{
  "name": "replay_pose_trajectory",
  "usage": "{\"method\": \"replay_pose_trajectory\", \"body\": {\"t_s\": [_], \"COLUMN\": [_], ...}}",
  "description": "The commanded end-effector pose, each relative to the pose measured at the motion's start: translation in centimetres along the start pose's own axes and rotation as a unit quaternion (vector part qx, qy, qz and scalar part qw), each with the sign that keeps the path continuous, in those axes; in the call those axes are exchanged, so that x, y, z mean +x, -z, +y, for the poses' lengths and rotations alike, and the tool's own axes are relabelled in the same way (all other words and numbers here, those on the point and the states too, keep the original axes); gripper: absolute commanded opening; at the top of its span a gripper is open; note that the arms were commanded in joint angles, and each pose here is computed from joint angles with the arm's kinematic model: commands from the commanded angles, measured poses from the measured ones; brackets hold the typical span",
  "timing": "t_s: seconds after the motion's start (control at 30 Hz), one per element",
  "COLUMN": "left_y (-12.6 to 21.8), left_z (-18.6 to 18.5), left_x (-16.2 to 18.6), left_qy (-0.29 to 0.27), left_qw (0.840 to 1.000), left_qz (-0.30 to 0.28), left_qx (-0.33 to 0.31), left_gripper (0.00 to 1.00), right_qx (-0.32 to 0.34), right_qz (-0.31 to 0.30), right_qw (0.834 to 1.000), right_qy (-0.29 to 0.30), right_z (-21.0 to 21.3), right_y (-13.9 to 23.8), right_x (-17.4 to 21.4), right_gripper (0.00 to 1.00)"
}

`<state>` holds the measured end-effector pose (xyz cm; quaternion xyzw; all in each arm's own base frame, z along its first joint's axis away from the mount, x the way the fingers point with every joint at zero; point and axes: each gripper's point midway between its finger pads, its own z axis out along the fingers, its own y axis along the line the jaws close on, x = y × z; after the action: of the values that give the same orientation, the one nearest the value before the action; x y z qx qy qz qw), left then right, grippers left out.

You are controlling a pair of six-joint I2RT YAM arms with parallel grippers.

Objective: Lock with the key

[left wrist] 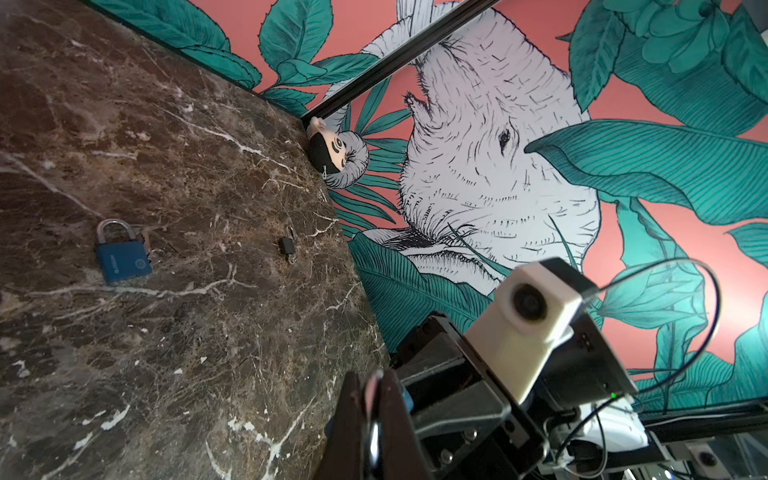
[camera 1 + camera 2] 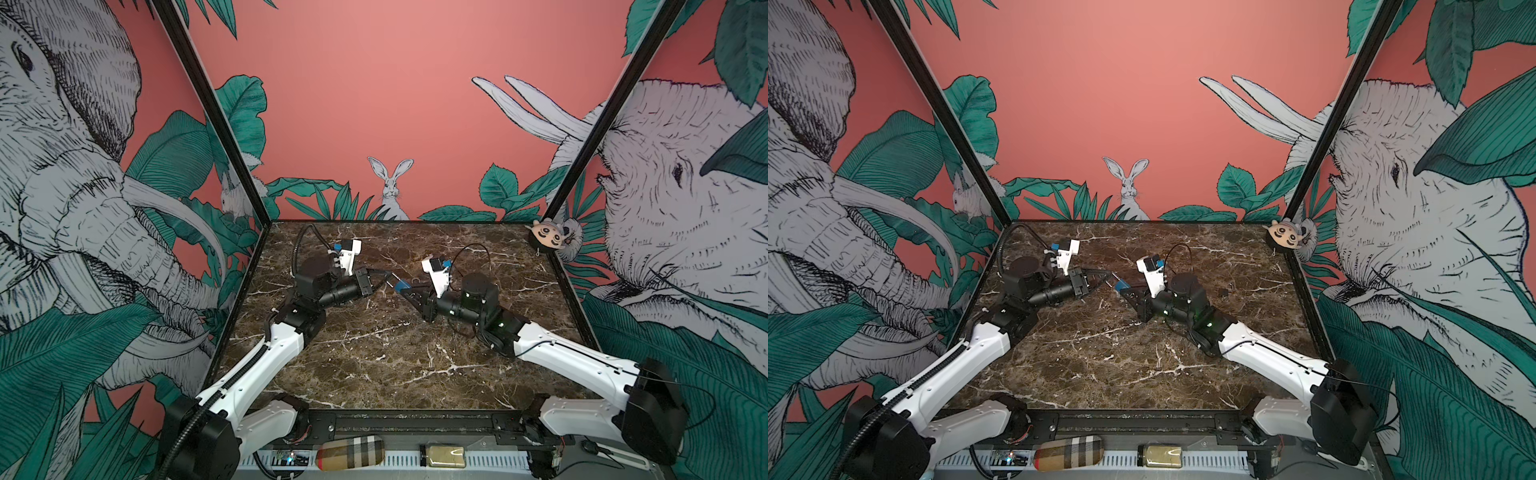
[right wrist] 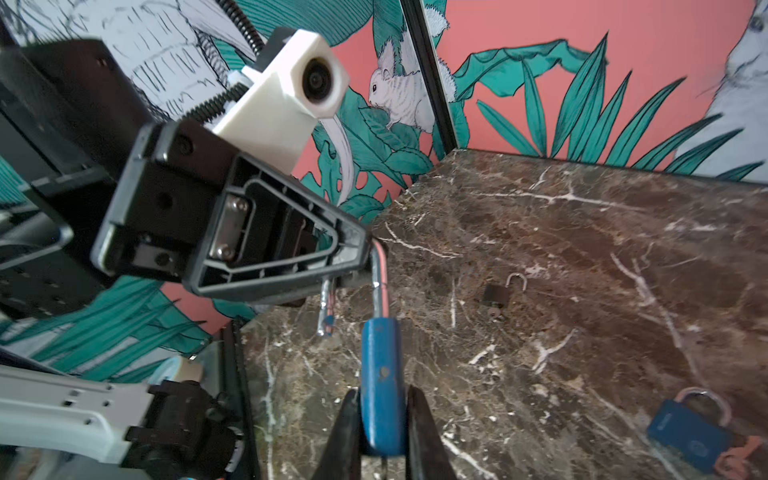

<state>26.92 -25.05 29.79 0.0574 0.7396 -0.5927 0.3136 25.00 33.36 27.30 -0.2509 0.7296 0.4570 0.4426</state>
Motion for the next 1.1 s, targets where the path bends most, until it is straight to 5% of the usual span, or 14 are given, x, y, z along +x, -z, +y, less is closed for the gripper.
{"method": "replay_pose_trajectory", "body": {"t_s": [0.0,0.33,1.07], "left_y": [0.0,-0.6,-1.5], "left_z": [-0.2,-1.1,-1.6], "left_x": [0.6,-0.1,0.7], "left_qy": [-0.067,-0.124,-0.096], "left_qw": [0.997,0.989,0.990], "left_qz": [0.005,-0.018,0.012], "left_qx": [0.022,0.072,0.104], "left_gripper": [0.00,0.00,0.00], "right_qx": [-0.036,-0.112,-0.133], "right_qz": [-0.033,-0.079,-0.086], "right_qw": [0.996,0.975,0.966], "right_qy": [-0.075,-0.173,-0.203], "right_z": [1.8,3.3,2.7], "right_y": [1.9,4.3,3.0], "right_x": [-4.1,-6.6,-7.3], "right_gripper": [0.00,0.00,0.00]}}
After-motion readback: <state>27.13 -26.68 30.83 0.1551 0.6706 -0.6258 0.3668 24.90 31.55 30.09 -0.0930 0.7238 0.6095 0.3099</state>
